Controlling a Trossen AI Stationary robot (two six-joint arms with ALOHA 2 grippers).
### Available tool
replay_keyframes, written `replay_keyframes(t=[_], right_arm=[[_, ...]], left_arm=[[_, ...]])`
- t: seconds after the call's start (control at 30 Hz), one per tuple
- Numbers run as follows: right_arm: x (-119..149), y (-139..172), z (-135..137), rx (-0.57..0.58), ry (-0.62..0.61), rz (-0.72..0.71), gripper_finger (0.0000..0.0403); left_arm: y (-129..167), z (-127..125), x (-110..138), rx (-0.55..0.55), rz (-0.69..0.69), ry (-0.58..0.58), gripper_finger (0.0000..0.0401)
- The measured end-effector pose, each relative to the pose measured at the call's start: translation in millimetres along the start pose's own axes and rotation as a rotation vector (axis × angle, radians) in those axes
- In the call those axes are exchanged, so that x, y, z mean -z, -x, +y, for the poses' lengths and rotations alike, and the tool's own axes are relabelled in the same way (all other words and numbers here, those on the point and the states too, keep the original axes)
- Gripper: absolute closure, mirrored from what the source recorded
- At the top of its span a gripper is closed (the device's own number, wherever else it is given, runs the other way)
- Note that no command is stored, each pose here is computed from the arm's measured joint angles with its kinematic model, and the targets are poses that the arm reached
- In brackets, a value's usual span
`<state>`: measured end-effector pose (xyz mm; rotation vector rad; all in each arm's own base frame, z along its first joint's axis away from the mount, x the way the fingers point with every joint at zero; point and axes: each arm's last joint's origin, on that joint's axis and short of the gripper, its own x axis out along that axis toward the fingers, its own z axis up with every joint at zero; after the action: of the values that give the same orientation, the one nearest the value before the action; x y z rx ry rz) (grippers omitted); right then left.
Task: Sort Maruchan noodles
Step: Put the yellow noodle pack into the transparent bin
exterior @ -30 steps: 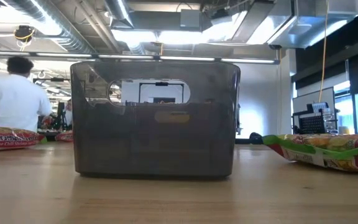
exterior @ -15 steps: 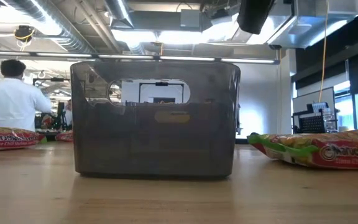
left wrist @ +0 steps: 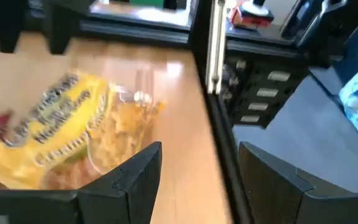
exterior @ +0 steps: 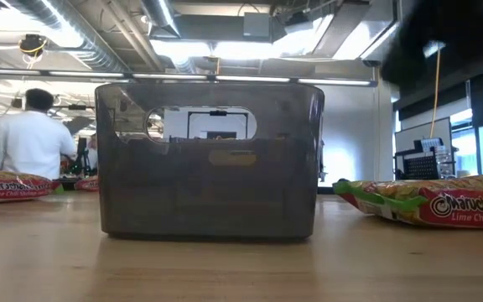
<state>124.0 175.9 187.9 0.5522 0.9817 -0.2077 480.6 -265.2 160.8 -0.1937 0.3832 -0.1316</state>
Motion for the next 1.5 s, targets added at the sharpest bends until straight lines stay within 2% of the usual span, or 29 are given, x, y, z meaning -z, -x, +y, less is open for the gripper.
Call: replay_keyframes(t=[0.13,0.27,0.5,0.7,0.9,1.23,1.37,1.5], right_arm=[[5,-18,-19,-0.082,-0.065,0.005,0.015],[6,-32,-31,-0.116,-0.107,0.042,0.0145],[7,-44,-38,-0.225,-0.13,0.085,0.0095],[10,-50,-41,-0.216,-0.144,0.11,0.008],[13,-58,-36,-0.237,-0.152,0.122,0.0092],[14,-64,-24,-0.354,-0.16,0.121,0.0115],[14,-67,-18,-0.403,-0.177,0.104,0.0137],[14,-69,-13,-0.432,-0.157,0.083,0.0174]], left_arm=[[-14,9,11,0.011,0.007,0.006,0.0193],[-23,21,21,0.001,0.035,0.011,0.0193],[-29,30,29,-0.006,0.06,0.031,0.0193],[-32,33,36,-0.019,0.083,0.026,0.0193],[-40,46,47,-0.044,0.106,0.032,0.0193],[-42,51,46,-0.054,0.109,0.054,0.0193],[-42,53,46,-0.07,0.106,0.055,0.0193],[-42,53,45,-0.088,0.099,0.045,0.0193]])
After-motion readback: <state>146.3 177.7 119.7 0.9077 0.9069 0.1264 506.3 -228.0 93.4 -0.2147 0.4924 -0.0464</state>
